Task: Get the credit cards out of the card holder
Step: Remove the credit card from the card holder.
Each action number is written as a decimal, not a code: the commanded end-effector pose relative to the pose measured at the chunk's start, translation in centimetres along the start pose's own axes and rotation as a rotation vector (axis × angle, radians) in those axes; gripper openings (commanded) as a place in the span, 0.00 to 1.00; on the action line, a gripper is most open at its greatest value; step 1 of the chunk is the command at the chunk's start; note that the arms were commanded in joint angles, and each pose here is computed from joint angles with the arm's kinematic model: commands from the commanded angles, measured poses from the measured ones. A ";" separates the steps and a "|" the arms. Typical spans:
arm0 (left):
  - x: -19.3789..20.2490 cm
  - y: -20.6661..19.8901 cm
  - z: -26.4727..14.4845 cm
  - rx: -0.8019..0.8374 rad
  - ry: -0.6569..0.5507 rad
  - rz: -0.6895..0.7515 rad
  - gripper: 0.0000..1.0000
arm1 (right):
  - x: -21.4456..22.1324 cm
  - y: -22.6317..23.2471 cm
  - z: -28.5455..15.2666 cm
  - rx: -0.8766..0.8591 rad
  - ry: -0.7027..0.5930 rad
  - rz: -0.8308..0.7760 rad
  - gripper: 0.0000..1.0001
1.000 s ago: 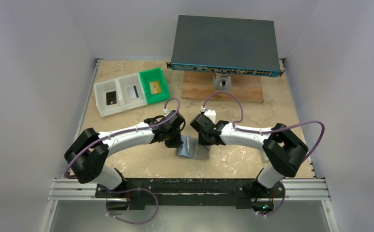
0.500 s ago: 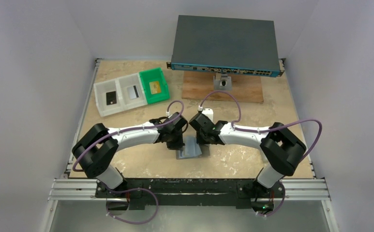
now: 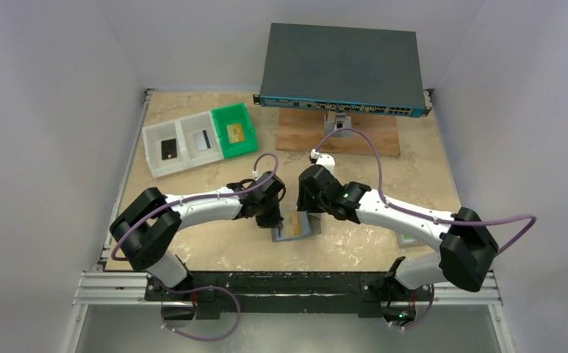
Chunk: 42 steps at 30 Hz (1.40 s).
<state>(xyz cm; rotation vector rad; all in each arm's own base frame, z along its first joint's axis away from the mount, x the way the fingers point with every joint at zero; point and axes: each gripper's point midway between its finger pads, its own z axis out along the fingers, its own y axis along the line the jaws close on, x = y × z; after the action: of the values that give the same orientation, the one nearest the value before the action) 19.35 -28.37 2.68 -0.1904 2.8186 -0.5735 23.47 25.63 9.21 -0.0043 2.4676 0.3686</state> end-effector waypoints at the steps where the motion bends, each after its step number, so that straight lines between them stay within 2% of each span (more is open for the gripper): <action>1: 0.8 0.9 0.7 -0.029 0.017 -0.015 0.00 | -1.8 1.8 -2.1 -0.071 -0.037 0.028 0.42; 5: 0.8 0.9 0.7 -0.028 0.018 -0.014 0.00 | -0.6 4.0 -2.3 -0.171 -0.002 0.039 0.35; 8: 0.8 0.8 0.7 -0.025 0.018 -0.015 0.00 | 0.6 4.3 -1.3 -0.183 0.037 0.042 0.27; 13: 0.8 0.8 0.5 -0.027 0.017 -0.012 0.00 | 2.9 4.6 0.2 -0.225 0.112 0.074 0.24; 18: 0.8 0.9 0.3 -0.027 0.016 -0.009 0.00 | 4.6 2.7 2.0 -0.195 0.149 0.098 0.26; 26: 0.8 1.0 0.0 -0.030 0.014 0.002 0.00 | 6.1 0.0 3.5 -0.252 0.170 0.193 0.40; 32: 0.8 0.9 0.0 -0.025 0.017 0.012 0.00 | 6.8 0.9 4.0 -0.371 0.195 0.244 0.39; 38: 0.8 0.9 0.1 -0.031 0.021 0.014 0.00 | 7.7 0.6 4.6 -0.415 0.226 0.302 0.33; 42: 0.9 1.4 0.2 -0.053 0.021 0.009 0.00 | 7.9 -0.2 4.6 -0.442 0.226 0.346 0.32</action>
<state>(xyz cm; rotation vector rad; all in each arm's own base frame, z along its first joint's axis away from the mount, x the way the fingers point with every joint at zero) 19.13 -28.35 2.59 -0.2037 2.8283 -0.5757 21.27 28.00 2.35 0.1742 2.5115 1.0533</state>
